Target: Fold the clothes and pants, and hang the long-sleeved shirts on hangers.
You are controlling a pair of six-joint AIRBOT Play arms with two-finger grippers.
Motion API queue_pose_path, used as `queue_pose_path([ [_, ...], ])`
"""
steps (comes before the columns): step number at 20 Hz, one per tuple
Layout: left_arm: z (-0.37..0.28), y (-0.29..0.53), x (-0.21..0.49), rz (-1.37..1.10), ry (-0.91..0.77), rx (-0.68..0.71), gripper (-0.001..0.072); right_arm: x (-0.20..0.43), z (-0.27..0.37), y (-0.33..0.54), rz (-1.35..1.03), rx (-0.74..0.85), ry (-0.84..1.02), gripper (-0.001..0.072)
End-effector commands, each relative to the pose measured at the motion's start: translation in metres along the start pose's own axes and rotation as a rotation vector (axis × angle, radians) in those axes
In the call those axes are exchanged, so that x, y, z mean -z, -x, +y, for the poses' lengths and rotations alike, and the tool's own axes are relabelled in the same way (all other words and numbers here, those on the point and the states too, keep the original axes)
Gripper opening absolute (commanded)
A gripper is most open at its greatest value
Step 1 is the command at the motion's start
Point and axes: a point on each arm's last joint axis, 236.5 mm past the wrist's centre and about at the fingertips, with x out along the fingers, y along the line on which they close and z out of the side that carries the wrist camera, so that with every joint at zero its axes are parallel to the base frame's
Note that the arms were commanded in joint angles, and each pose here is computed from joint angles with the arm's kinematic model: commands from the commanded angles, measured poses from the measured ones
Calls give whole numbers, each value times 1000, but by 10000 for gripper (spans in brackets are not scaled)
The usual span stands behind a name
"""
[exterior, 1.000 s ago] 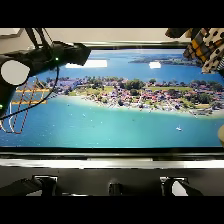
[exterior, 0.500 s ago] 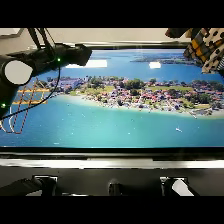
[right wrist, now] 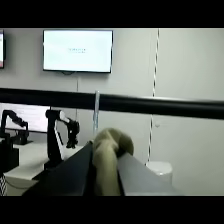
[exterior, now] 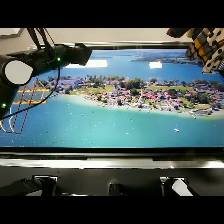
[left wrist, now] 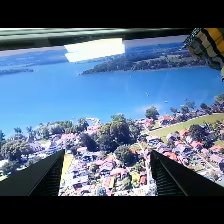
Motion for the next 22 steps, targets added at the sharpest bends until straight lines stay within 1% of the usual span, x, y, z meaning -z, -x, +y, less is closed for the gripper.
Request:
queue_pose_path([
  [1,0,0,0,0,2,0,610,29,-5,11,152,-3,-55,183],
  [2,0,0,0,0,2,0,610,33,-6,14,179,-4,-52,268],
  [3,0,0,0,0,2,0,611,37,-10,17,204,5,-55,410],
  [4,0,0,0,0,2,0,611,39,-15,21,222,16,-60,528],
  [5,0,0,0,0,2,0,611,38,-21,26,231,26,-66,585],
  [7,1,0,0,0,2,-1,611,21,-30,36,197,25,-91,589],
  [9,1,1,0,-1,3,-3,611,-11,-26,45,103,-33,-186,584],
  [10,2,1,-1,-3,6,-5,610,-27,-11,50,60,-112,-262,576],
  [11,4,2,-2,-4,6,-7,609,-35,10,54,47,-207,-348,485],
  [12,6,3,-2,-2,8,-13,596,-36,41,57,67,-328,-430,312],
  [13,10,4,-2,2,11,-20,592,-30,75,61,106,-452,-472,171],
  [14,15,7,-1,11,14,-29,544,-17,113,68,164,-588,-485,71],
  [15,20,10,1,26,17,-41,319,-1,158,82,237,-759,-491,36],
  [16,28,16,4,48,22,-57,45,16,204,103,308,-932,-477,34],
  [17,37,22,6,65,25,-76,33,37,244,127,383,-1064,-439,33],
  [18,46,28,9,86,33,-96,33,63,284,157,464,-1172,-354,33],
  [19,58,34,14,118,41,-122,33,91,315,186,524,-1235,-223,32],
  [21,87,51,33,214,21,-207,32,142,355,242,596,-1304,91,32],
  [22,102,61,44,276,-18,-261,31,159,368,273,638,-1354,160,32],
])
